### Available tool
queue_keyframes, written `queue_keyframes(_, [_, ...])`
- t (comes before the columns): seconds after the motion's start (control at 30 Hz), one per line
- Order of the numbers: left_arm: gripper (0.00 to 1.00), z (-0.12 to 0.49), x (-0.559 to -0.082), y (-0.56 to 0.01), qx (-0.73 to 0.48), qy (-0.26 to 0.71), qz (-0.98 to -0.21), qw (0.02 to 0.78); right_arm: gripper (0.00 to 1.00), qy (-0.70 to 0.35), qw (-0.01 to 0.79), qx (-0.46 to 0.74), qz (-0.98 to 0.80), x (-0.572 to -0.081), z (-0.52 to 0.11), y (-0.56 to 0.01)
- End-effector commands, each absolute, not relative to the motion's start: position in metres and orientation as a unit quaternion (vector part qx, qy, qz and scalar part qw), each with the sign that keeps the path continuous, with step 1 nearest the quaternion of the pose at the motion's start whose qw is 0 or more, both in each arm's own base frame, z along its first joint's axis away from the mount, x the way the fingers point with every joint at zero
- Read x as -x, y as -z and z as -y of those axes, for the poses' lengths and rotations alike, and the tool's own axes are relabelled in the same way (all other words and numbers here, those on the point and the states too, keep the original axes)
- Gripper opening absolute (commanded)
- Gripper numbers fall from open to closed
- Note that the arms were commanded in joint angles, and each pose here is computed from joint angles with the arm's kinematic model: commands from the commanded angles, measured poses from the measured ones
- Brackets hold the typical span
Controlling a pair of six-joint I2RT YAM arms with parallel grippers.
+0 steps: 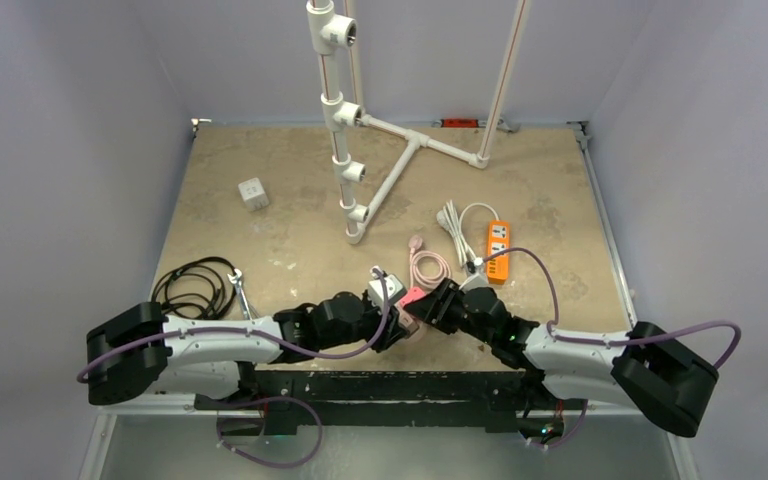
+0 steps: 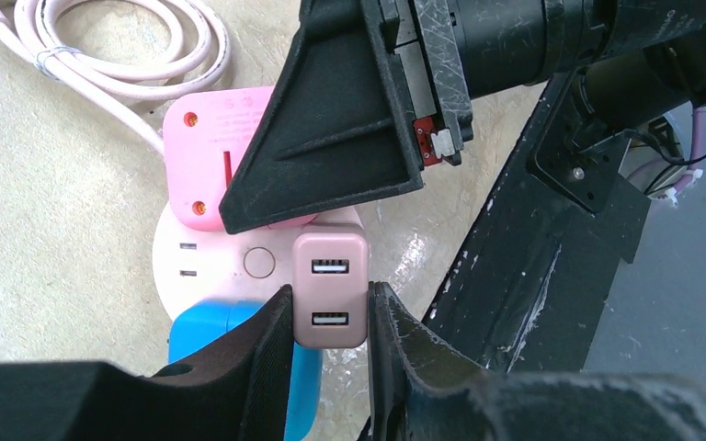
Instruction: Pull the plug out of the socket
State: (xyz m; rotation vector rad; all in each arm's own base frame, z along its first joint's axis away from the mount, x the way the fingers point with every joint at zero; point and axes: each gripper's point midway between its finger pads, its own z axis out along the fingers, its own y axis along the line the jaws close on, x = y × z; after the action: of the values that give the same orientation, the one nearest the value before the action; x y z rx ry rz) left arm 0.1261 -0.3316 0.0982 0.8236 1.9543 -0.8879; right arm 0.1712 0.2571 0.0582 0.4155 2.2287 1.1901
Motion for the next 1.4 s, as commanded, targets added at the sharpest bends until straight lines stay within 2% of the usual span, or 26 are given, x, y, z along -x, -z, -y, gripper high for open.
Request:
queue_keyframes(0.0, [0.0,0.321,-0.147,-0.095,-0.288,0.334,-0.798,0.411,0.0,-0.441,0.298,-0.143,-0.835,-0.174,-0.26,-0.064])
queue_keyframes(0.2, [0.0,0.315,-0.158,-0.1,-0.248,0.394,-0.8,0.38,0.0,-0.429,0.299,-0.135,-0.841,-0.173,-0.256,-0.059])
queue_keyframes(0.43, [0.0,0.315,-0.158,-0.098,-0.275,0.387,-0.794,0.379,0.0,-0.419,0.305,-0.138,-0.844,-0.175,-0.254,-0.057])
queue_keyframes(0.63, [0.0,0.315,-0.153,-0.094,-0.331,0.278,-0.801,0.415,0.0,-0.4,0.313,-0.143,-0.849,-0.18,-0.251,-0.054])
queue_keyframes(0.93, [0.0,0.322,-0.15,-0.086,-0.347,0.204,-0.809,0.428,0.0,-0.385,0.315,-0.148,-0.855,-0.182,-0.247,-0.047])
queue_keyframes(1.1, [0.0,0.323,-0.156,-0.101,-0.302,0.252,-0.813,0.43,0.0,-0.378,0.318,-0.149,-0.857,-0.182,-0.244,-0.044])
queue_keyframes(1.23, [0.0,0.316,-0.166,-0.108,-0.266,0.316,-0.816,0.405,0.0,-0.375,0.318,-0.145,-0.859,-0.181,-0.242,-0.041])
queue_keyframes(1.37, [0.0,0.312,-0.167,-0.11,-0.257,0.338,-0.818,0.387,0.0,-0.37,0.318,-0.14,-0.862,-0.179,-0.24,-0.039])
